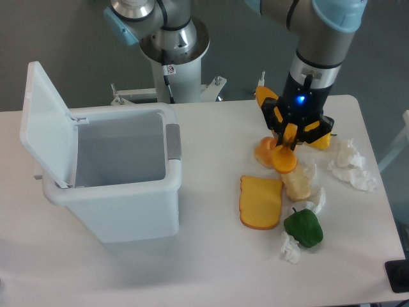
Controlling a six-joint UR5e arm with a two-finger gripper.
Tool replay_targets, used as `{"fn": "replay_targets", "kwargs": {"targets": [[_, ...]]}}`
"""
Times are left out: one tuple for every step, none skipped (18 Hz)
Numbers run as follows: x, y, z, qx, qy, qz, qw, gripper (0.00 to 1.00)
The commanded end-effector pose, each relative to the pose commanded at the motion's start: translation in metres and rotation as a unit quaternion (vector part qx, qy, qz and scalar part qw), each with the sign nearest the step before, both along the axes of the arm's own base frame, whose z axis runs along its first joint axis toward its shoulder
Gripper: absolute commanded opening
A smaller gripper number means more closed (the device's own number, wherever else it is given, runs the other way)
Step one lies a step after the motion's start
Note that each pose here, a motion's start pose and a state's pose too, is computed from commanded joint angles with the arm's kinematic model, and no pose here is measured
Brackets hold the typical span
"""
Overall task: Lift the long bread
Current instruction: 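Lift the long yellow bread up and away from the flat slice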
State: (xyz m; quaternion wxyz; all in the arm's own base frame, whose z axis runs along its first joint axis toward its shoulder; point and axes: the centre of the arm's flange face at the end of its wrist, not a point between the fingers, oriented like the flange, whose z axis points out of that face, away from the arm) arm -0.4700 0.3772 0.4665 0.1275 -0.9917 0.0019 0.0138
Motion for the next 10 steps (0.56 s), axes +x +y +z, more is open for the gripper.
{"fn": "replay_targets", "kwargs": {"targets": [[0.0002,0.0001,-0.0001,0.0,-0.001,0.0,1.0,0.33],[0.0008,0.0,0.0006,0.001,-0.001,0.0,1.0,0.33],[0.0013,-0.0002,0.0,0.0,-0.004,0.0,1.0,0.33],[0.0029,-0.0019,0.0022,0.0,-0.004,0.001,1.0,0.33],[0.0037,-0.0013,0.0019,-0.001,-0.006,0.0,1.0,0.33],[0.0037,-0.0013,0.0019,-0.001,-0.006,0.0,1.0,0.33],[0.0037,-0.0013,0.0019,-0.001,-0.006,0.0,1.0,0.33],[0.0038,-0.0012,0.0019,0.0,-0.006,0.0,1.0,0.33],[0.0032,-0.0019,0.0019,0.0,-0.006,0.0,1.0,0.33],[0.0038,-0.0012,0.0019,0.0,-0.006,0.0,1.0,0.33]]}}
